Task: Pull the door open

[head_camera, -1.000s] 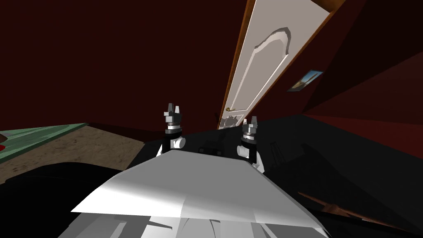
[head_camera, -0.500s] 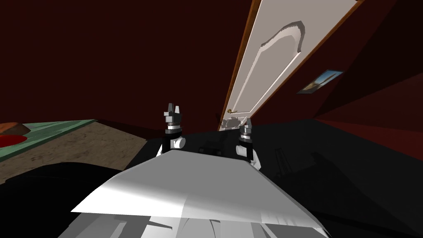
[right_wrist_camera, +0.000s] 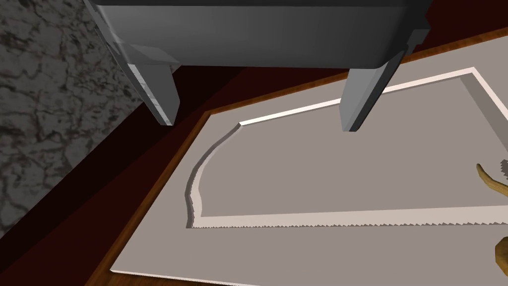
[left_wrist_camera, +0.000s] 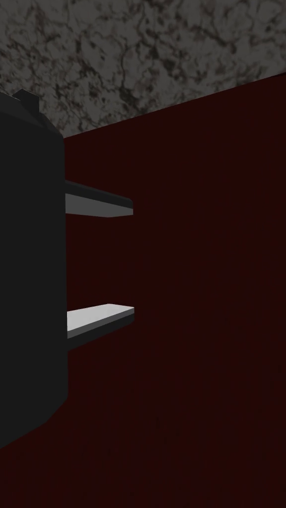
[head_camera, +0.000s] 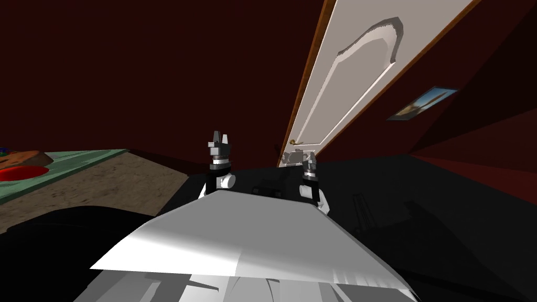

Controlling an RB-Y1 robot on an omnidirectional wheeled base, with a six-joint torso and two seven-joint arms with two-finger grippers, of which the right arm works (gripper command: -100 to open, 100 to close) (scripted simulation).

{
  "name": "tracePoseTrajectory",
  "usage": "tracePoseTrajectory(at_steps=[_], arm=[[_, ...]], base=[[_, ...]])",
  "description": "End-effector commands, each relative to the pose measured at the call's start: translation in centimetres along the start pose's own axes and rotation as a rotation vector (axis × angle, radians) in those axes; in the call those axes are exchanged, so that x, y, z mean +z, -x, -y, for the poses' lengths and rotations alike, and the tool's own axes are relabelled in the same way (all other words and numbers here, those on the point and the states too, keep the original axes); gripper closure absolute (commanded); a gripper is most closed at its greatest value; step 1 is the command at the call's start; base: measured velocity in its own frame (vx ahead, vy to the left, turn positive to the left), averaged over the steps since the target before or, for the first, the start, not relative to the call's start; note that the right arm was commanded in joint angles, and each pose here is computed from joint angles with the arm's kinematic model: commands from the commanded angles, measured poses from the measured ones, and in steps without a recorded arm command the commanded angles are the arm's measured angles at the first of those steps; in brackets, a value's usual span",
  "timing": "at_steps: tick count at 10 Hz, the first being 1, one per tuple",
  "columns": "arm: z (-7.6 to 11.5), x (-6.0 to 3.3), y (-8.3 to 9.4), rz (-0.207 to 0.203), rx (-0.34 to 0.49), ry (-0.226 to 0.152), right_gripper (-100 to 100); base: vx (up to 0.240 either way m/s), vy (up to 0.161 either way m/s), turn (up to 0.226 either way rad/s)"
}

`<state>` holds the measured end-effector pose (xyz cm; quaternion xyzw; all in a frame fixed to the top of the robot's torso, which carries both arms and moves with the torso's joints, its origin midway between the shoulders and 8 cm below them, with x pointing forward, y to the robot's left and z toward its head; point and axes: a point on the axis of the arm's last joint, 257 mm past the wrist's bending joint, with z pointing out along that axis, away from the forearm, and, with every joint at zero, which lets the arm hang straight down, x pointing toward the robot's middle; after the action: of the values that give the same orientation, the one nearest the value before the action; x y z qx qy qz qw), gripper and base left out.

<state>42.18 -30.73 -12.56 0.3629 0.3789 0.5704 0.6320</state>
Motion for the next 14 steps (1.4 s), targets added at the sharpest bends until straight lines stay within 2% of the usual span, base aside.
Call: tracePoseTrajectory(at_steps=[1, 4, 10, 13, 14], arm=[[1.5, -0.14, 0.2, -0.009, 0.004, -0.022, -100], [3.8, -0.56, 0.5, -0.017, 0.007, -0.064, -100], [9.2, -2.10, 1.7, -0.027, 0.006, -0.167, -100], [10.4, -2.48, 2.0, -0.028, 0.005, -0.190, -100], [11.4, -2.85, 2.4, -0.029, 0.004, -0.211, -100]], base=[[0.069, -0.064, 0.176], [0.058, -0.053, 0.087], [0.053, -0.067, 0.098], [0.045, -0.040, 0.058], [0.033, -0.047, 0.088]])
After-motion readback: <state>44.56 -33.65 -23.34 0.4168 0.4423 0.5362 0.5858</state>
